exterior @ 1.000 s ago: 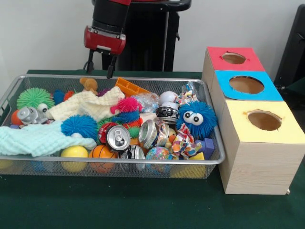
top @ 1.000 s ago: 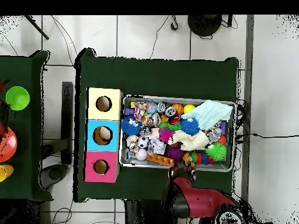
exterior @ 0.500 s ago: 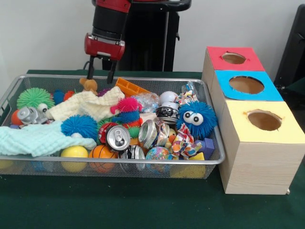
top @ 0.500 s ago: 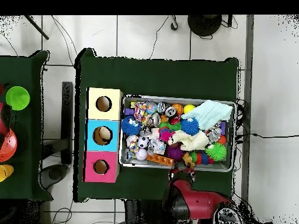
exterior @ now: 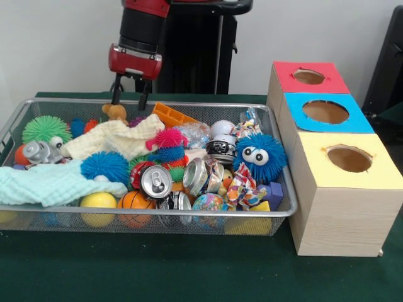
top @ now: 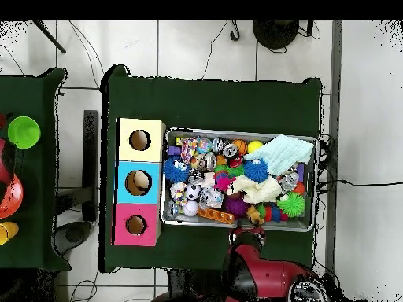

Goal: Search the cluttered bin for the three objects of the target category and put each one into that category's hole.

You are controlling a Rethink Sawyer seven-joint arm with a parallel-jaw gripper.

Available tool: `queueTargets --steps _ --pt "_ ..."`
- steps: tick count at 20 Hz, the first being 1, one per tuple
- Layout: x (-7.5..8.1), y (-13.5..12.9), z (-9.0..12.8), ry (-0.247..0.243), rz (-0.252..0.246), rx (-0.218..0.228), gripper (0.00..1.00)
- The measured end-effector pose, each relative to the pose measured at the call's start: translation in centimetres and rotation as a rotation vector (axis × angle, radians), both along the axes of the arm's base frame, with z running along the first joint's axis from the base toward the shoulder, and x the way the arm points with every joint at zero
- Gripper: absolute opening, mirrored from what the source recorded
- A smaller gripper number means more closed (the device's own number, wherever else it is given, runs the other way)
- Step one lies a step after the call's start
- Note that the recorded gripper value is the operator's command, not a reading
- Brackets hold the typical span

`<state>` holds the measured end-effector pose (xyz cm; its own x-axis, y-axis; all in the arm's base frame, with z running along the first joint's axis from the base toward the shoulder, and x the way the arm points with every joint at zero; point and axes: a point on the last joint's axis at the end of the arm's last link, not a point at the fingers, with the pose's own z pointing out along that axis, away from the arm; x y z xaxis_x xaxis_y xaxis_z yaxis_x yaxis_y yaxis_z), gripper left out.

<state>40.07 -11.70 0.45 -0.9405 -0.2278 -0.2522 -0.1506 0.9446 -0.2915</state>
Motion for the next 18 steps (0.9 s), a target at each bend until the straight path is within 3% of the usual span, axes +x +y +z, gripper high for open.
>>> queueTargets --steps 18 --pt "-1.0 -1.9 0.0 -0.051 0.014 -0.044 1.0"
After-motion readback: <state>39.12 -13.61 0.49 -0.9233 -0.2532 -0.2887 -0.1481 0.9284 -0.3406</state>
